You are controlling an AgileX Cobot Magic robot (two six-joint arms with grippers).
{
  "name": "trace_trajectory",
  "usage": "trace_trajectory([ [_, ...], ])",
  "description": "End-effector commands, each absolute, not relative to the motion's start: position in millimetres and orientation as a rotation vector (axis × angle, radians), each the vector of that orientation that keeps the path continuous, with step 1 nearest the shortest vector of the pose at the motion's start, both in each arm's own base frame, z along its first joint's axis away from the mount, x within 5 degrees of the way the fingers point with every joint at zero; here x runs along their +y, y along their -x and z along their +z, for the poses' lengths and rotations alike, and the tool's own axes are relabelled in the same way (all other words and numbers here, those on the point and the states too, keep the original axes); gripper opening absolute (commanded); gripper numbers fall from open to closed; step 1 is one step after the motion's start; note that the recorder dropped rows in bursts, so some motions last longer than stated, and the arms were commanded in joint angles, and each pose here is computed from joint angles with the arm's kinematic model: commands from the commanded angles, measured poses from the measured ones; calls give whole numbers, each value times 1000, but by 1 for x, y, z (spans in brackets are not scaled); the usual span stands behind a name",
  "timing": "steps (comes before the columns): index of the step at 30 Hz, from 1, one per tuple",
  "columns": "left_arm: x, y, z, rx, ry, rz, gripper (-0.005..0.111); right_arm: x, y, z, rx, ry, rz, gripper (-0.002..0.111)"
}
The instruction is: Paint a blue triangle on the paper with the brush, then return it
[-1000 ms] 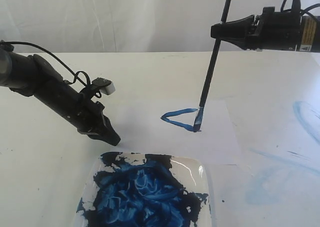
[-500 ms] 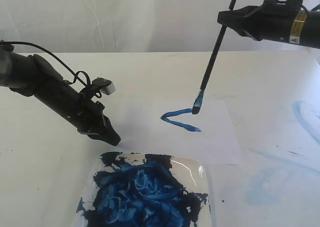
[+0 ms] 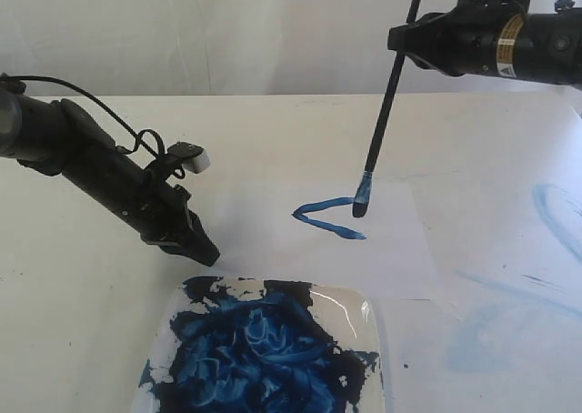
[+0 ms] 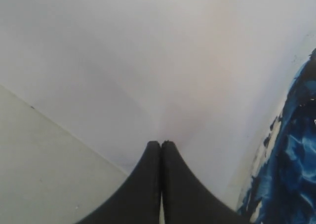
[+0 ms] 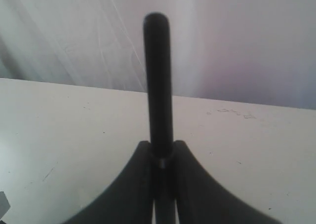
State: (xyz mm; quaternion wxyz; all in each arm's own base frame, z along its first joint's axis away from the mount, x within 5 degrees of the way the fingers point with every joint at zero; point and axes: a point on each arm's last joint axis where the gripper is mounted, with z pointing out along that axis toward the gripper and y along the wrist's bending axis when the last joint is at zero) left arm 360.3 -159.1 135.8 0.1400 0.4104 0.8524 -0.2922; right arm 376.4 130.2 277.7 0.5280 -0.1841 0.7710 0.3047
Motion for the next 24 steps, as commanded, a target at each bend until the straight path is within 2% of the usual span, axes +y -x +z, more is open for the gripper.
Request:
trace_trajectory([
  [1, -161, -356, 136, 2471, -1187, -884, 0, 129, -375, 280, 1845, 421, 729, 0],
  [15, -161, -356, 136, 2471, -1187, -884, 0, 124, -383, 289, 1717, 375, 638, 0],
  [24, -161, -356, 137, 2471, -1188, -886, 0, 129, -377, 275, 1862, 446, 698, 0],
])
